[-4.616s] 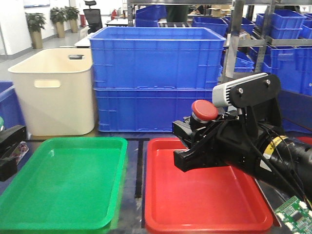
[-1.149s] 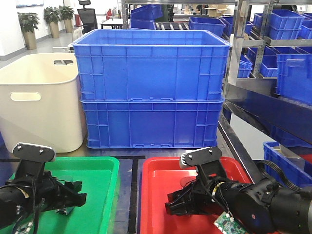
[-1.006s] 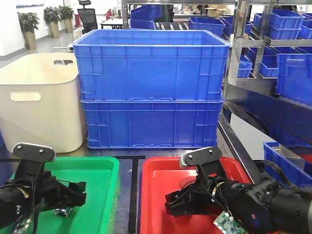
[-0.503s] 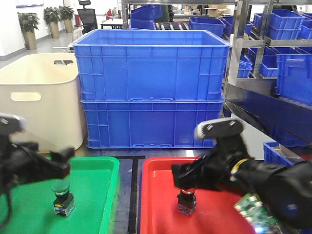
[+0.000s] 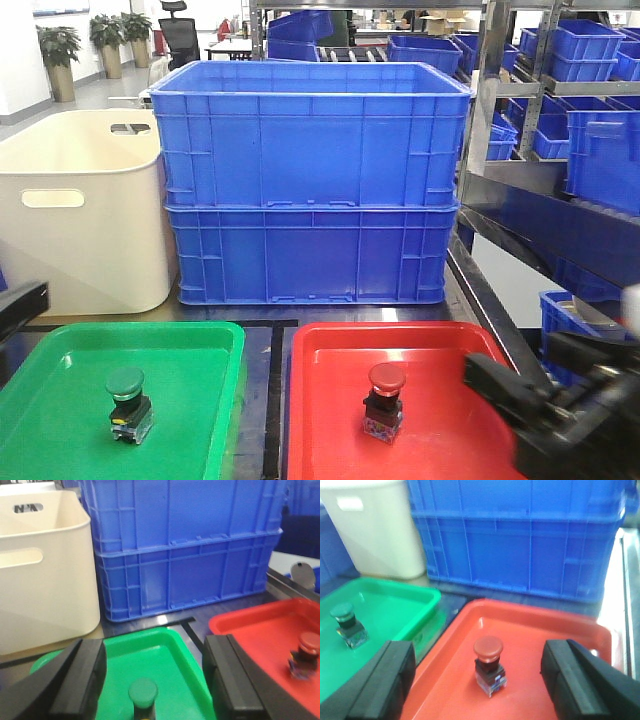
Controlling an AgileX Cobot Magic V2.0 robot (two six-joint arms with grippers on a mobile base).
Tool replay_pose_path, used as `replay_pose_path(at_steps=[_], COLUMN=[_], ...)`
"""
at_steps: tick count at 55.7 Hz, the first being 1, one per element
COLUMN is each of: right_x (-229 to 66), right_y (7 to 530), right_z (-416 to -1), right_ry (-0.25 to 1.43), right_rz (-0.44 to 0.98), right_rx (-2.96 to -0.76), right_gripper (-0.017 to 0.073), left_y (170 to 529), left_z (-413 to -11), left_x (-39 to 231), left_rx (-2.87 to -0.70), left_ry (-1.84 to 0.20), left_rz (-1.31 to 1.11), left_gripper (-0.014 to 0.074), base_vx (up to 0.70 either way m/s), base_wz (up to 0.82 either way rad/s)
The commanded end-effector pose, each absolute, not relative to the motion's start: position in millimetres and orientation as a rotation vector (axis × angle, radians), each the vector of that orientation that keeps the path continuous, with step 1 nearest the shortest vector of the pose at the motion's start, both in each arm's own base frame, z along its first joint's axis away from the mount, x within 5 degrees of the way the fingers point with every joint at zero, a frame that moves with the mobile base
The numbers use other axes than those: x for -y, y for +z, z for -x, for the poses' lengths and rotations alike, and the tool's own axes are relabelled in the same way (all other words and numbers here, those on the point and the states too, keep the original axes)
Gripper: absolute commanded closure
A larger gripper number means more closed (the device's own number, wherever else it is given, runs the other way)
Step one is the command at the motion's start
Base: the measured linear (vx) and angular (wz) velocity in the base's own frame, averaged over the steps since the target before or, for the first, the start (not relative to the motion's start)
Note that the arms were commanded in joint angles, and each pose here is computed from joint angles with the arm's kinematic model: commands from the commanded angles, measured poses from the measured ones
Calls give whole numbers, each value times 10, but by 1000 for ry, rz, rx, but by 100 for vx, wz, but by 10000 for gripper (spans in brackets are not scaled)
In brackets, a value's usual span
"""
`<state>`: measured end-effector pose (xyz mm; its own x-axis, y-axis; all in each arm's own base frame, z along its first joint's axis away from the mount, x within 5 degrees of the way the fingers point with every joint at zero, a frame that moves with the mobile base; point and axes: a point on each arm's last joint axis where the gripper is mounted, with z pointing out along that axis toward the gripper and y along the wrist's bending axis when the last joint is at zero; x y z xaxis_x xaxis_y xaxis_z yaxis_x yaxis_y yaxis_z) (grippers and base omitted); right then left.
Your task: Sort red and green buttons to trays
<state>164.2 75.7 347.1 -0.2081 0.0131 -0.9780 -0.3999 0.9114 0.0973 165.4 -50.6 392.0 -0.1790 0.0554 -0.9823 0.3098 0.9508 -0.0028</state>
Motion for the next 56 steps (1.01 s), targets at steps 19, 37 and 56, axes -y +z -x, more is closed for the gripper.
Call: replay_pose_path(at_steps=[19, 37, 56], right_x=[-652, -652, -652], right_y=[3626, 3626, 3626], right_z=[-1435, -1435, -1435], right_ry=[393, 393, 393], right_rz=[278, 278, 278], right_rx=[-1604, -1604, -1604], right_gripper=[-7, -7, -7], left_y=[4161, 4163, 4088], left_z=[-1402, -1402, -1149], left_x=[447, 447, 253], left_rx=[-1634, -1632, -1540], left_ry=[-242, -242, -115], left_rz=[-272, -272, -229], left_gripper=[71, 71, 71], base_vx=[0, 0, 0], base_wz=[0, 0, 0])
